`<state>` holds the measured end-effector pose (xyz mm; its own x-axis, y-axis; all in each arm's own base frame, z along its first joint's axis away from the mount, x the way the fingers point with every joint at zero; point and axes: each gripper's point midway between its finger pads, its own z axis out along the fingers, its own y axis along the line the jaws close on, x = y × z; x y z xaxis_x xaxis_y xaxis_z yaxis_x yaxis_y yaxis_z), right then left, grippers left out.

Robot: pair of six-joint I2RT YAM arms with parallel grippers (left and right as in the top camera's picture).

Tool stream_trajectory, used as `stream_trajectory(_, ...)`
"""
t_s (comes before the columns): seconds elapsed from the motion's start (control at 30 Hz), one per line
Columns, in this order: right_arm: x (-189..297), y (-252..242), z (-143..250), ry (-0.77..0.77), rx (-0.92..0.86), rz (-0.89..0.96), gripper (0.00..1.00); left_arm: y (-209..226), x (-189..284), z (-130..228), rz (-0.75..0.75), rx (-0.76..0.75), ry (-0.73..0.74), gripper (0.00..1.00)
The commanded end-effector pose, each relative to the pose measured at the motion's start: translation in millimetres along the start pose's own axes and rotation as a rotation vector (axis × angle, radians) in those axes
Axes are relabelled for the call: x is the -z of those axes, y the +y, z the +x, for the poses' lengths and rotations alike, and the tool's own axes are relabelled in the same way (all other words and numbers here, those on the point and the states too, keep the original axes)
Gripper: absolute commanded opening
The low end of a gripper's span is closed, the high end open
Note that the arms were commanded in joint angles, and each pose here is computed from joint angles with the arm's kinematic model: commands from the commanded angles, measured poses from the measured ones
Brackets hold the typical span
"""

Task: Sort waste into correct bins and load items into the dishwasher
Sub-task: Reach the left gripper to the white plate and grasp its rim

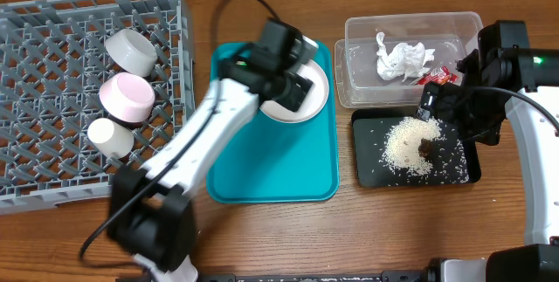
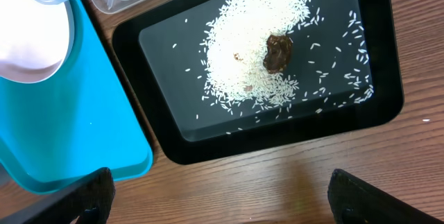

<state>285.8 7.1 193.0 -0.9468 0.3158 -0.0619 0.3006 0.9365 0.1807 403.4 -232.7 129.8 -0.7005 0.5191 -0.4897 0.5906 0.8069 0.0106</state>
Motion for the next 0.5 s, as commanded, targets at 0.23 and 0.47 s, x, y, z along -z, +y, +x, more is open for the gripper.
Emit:
stream_trajectory(0.23,5.1,-0.6,-3.9,-0.024,0.001,0.004,1.0,-25.2,-84.4,46.6,0.02,-0.18,0.197,0.68)
stream_trajectory(0.47,5.1,-0.6,-3.9,-0.024,0.001,0.004,1.0,-30.8,-97.5,76.6,0.04,-0.188,0.31,0.54)
